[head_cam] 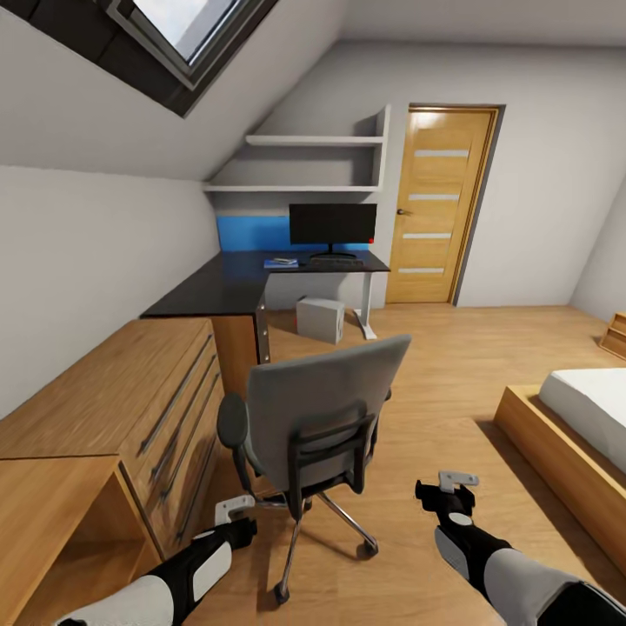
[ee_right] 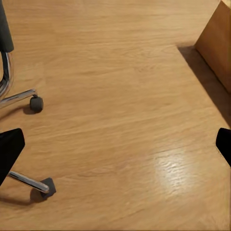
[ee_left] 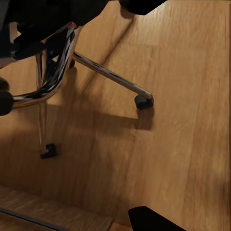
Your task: In the bedroom, organize the workspace by keeping the computer under the desk, ensuring the monitor is on the desk, placing the keyboard on the desk next to the monitor, placing the mouse on the desk next to the keyboard, moving the folder from the swivel chair onto the desk next to the mouse, stacking the notebook on top of the folder with the pen on top of the notebook, and positioning the swivel chair next to the desk.
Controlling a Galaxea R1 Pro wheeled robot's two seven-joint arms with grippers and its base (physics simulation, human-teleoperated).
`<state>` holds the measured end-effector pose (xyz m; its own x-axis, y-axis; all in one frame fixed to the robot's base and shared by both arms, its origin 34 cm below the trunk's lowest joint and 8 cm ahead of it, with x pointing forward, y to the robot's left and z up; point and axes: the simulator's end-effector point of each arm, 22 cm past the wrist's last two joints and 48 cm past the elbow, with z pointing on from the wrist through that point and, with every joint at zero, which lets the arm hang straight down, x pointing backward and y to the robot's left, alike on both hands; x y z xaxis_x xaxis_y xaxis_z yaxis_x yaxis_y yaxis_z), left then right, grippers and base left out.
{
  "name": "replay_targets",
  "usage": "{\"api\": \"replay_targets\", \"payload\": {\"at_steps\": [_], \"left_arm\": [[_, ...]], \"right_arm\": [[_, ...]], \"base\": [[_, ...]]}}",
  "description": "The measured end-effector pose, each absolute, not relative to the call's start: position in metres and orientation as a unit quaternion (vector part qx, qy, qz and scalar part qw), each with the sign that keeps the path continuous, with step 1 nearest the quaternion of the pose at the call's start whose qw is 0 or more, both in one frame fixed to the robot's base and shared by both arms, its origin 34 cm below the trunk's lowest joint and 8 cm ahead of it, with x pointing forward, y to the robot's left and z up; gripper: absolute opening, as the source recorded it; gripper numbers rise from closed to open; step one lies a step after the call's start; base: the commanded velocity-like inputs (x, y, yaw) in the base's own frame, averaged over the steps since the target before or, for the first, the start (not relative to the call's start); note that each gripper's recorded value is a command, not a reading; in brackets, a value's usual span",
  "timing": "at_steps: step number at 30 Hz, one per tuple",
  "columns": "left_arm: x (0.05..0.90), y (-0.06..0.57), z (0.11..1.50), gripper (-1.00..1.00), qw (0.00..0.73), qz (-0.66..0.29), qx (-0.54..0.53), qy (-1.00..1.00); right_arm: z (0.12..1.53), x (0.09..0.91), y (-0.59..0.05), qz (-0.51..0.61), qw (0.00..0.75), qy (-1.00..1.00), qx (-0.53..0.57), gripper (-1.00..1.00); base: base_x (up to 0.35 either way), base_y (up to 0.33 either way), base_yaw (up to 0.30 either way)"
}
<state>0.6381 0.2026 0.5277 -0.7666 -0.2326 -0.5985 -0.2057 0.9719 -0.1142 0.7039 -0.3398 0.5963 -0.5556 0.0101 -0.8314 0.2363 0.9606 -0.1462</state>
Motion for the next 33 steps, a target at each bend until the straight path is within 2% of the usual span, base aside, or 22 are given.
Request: {"api": "replay_targets", "payload": {"at_steps": [4, 8, 14, 33], "left_arm": [[0.638, 0.204, 0.521, 1.0, 0.322, -0.021, -0.119, 0.939], [0.646, 0.212, 0.52, 1.0, 0.353, -0.013, -0.126, 0.927], [0.644, 0.221, 0.507, 1.0, 0.369, -0.001, -0.13, 0.92], [0.638, 0.213, 0.47, 1.0, 0.37, -0.006, -0.129, 0.92]], "right_arm": [[0.588, 0.705, -0.34, -0.117, 0.461, 0.877, 0.064, 1.0], [0.58, 0.706, -0.326, -0.105, 0.464, 0.878, 0.062, 1.0], [0.588, 0.718, -0.281, -0.072, 0.518, 0.849, 0.07, 1.0], [0.552, 0.713, -0.277, -0.069, 0.525, 0.846, 0.067, 1.0]], "base": [[0.0, 0.0, 0.0], [0.0, 0.0, 0.0], [0.0, 0.0, 0.0], [0.0, 0.0, 0.0]]}}
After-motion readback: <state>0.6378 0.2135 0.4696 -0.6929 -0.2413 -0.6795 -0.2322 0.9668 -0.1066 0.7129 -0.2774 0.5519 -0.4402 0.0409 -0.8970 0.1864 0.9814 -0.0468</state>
